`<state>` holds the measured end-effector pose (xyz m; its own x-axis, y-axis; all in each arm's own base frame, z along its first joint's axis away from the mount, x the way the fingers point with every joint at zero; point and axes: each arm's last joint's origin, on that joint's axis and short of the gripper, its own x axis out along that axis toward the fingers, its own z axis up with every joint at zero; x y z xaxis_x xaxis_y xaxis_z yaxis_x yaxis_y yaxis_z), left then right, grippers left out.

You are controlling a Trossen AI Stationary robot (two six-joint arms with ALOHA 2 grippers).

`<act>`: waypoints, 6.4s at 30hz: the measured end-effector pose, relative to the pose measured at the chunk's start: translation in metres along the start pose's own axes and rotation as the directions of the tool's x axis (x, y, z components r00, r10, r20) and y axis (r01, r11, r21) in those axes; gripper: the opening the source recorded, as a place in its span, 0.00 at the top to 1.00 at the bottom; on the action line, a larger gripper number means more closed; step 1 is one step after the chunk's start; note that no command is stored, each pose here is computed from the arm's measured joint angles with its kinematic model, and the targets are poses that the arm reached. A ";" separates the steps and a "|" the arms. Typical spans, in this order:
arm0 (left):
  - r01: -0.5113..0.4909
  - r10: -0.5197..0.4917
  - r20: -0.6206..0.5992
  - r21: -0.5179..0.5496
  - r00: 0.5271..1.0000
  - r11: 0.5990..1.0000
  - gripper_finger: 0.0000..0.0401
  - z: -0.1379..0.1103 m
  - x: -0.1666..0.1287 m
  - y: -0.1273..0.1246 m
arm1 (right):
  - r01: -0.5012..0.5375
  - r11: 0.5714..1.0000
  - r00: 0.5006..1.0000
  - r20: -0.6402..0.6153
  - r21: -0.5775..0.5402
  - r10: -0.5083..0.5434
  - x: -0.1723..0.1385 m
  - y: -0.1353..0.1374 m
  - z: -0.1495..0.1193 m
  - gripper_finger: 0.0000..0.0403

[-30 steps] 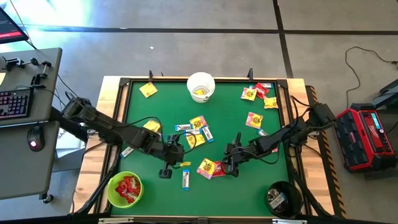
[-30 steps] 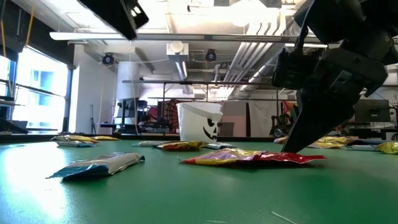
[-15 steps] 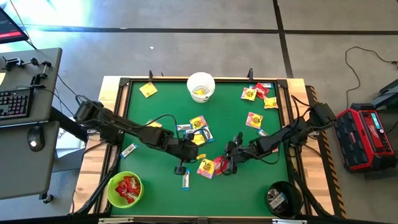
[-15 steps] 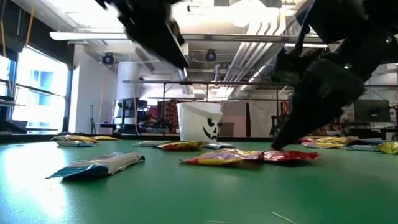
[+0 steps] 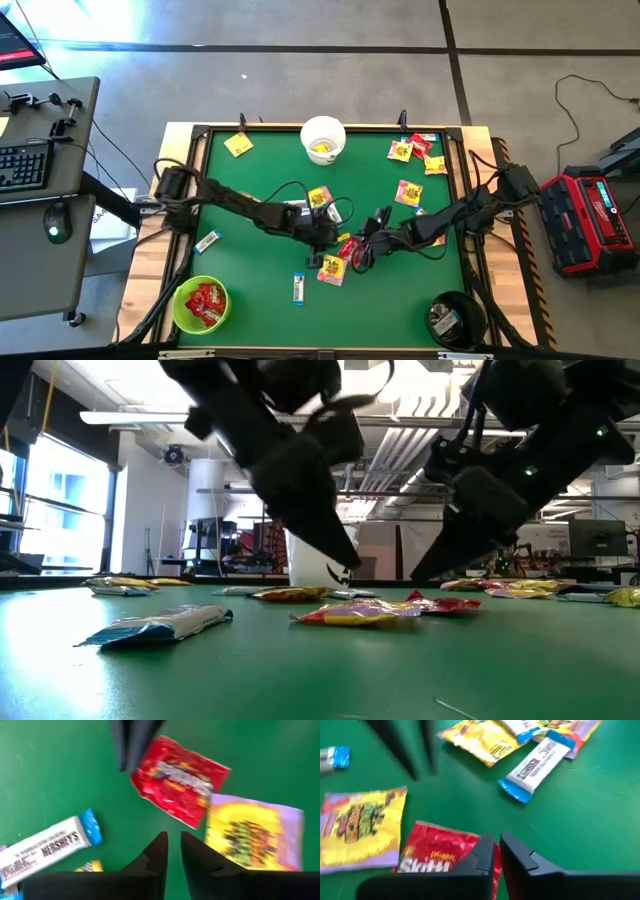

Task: Sort candy by brand, put in halloween buckets
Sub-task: Put the red candy into the green bucket

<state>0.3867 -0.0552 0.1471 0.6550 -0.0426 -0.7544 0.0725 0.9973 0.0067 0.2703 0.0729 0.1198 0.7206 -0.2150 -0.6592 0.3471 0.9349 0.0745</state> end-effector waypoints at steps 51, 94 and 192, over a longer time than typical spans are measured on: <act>0.241 -0.224 0.101 -0.570 0.969 0.785 0.60 0.002 0.031 0.067 | -0.125 0.960 0.980 -0.185 -0.251 0.079 -0.006 0.027 -0.017 1.00; 0.326 -0.323 0.092 -0.473 0.942 0.818 0.97 -0.006 0.047 0.048 | -0.130 0.954 0.982 -0.168 -0.269 0.087 -0.005 0.027 -0.016 1.00; -0.277 -0.206 -0.650 -0.559 0.731 0.781 0.80 -0.132 -0.251 -0.176 | 0.064 0.963 0.989 -0.110 -0.262 -0.096 -0.020 0.003 0.003 0.87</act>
<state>0.1101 -0.2124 0.2487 -0.0253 -0.1983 -0.9798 -0.5458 0.8239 -0.1527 0.2590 0.0793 0.1355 0.6140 -0.2711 -0.7413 0.2230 0.9605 -0.1665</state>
